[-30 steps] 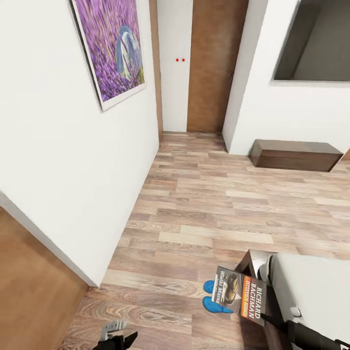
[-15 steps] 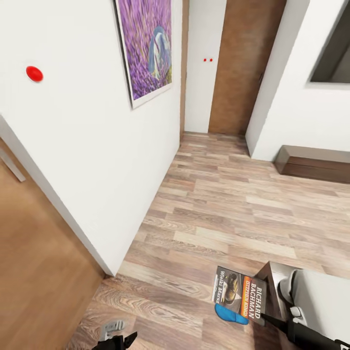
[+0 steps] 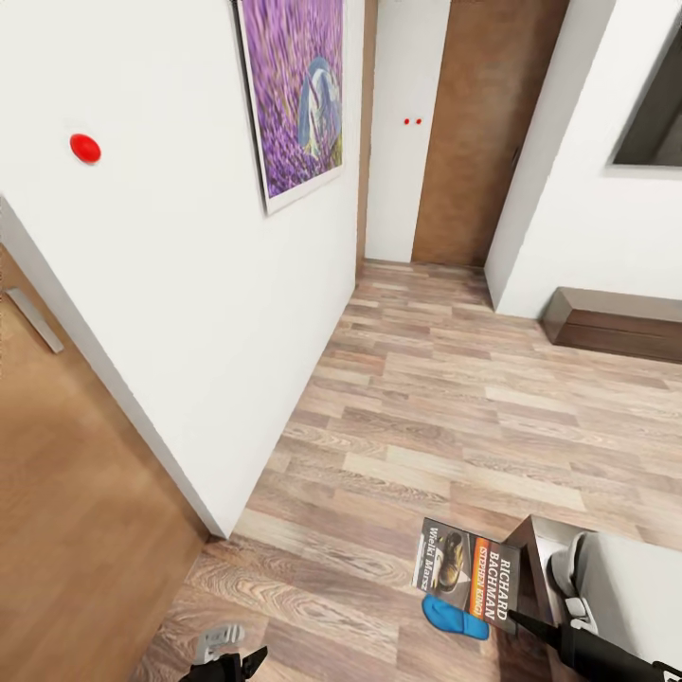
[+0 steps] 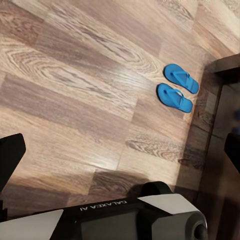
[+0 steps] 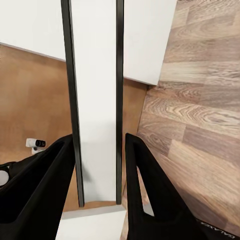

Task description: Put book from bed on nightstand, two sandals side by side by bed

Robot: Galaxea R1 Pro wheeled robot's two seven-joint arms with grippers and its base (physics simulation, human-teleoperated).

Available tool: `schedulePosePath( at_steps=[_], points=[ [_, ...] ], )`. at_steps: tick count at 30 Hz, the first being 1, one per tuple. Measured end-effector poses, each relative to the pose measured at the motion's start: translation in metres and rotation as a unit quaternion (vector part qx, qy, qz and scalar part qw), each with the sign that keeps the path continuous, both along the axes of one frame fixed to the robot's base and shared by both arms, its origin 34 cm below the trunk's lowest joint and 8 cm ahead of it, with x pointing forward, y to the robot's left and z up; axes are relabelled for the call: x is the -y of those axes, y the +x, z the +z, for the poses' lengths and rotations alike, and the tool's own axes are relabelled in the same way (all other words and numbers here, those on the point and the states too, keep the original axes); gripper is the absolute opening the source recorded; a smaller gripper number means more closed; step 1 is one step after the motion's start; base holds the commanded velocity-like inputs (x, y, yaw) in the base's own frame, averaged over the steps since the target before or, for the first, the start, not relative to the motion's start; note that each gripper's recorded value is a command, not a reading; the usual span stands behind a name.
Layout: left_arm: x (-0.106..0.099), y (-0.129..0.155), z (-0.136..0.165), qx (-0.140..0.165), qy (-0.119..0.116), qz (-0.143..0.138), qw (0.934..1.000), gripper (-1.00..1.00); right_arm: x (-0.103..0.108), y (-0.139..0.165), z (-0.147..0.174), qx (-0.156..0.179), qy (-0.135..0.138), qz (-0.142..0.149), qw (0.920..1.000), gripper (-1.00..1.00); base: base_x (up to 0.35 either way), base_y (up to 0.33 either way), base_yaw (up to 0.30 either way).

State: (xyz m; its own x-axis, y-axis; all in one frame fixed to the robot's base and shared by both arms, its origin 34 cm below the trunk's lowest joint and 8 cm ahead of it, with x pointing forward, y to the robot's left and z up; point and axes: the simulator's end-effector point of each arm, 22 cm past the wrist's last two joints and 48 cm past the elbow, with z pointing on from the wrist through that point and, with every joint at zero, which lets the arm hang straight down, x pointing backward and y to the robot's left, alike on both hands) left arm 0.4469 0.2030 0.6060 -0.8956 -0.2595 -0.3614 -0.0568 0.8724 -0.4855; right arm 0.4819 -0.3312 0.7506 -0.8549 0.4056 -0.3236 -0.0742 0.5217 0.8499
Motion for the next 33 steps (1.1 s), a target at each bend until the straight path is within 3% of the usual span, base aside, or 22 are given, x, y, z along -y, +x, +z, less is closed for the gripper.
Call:
schedulePosePath(
  at_steps=[33],
  points=[
    [0.001, 0.018, 0.018, 0.027, 0.000, -0.001, 0.9996, 1.00, 0.000, 0.010, 0.019, 0.027, -0.001, 0.001, 0.9996, -1.00, 0.000, 0.000, 0.000]
  ],
)
